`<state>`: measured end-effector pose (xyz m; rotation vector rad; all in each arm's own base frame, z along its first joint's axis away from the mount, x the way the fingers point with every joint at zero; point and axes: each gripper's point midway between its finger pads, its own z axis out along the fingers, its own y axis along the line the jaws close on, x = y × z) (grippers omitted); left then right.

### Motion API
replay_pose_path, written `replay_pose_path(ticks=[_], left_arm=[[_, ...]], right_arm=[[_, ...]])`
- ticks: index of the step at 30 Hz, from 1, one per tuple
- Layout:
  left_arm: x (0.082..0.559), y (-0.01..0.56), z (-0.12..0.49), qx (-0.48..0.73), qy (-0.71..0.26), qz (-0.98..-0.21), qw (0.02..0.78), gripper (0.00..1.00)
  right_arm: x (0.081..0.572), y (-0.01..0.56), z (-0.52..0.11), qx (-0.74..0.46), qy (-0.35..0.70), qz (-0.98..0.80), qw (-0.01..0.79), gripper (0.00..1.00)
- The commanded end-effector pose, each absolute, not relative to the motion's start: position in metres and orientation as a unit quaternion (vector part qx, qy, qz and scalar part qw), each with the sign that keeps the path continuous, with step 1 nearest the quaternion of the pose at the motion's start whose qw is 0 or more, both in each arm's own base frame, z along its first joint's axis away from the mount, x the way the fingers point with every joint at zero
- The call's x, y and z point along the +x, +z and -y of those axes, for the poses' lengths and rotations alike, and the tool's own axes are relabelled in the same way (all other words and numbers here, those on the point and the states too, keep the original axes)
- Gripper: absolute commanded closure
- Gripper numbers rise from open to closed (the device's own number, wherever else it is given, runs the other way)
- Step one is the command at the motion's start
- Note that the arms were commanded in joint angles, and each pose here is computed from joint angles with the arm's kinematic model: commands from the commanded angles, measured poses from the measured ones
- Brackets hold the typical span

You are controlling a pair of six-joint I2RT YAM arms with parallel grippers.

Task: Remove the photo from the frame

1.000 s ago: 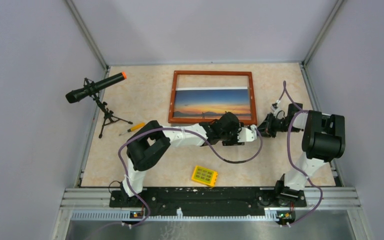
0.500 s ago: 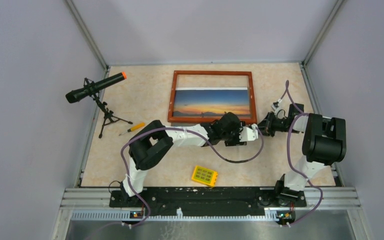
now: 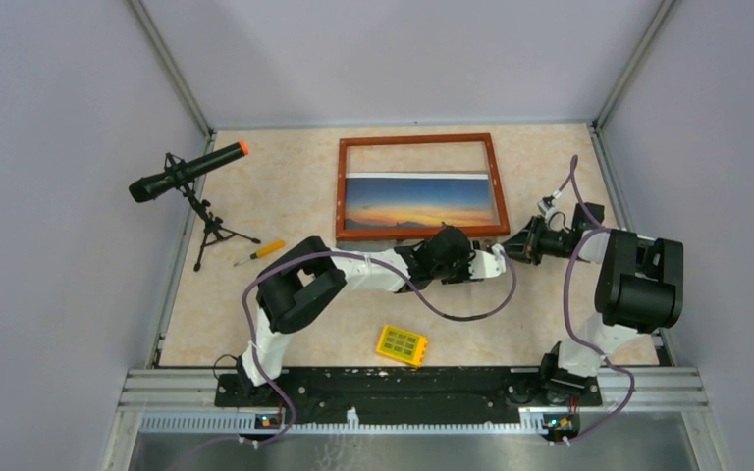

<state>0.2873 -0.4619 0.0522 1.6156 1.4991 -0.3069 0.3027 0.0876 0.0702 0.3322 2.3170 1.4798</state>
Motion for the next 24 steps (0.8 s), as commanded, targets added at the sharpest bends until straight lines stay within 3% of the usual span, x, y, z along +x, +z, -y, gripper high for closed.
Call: replay_pose_path(ticks=[1, 7, 24], left_arm=[[0.297, 0.052, 0.449, 0.632, -0.083, -0.613, 0.466, 0.54], [0.301, 0.047, 0.421, 0.626, -0.037, -0.626, 0.464, 0.64], [0.305, 0.051, 0.367, 0.607, 0.017, -0.649, 0.458, 0.81]], right_arm=[[0.304, 0.092, -0.086, 0.092, 0.543, -0.806, 0.218, 1.00], [0.303, 0.091, -0.084, 0.095, 0.542, -0.806, 0.217, 1.00], [0.302, 0.092, -0.080, 0.097, 0.539, -0.807, 0.221, 1.00]])
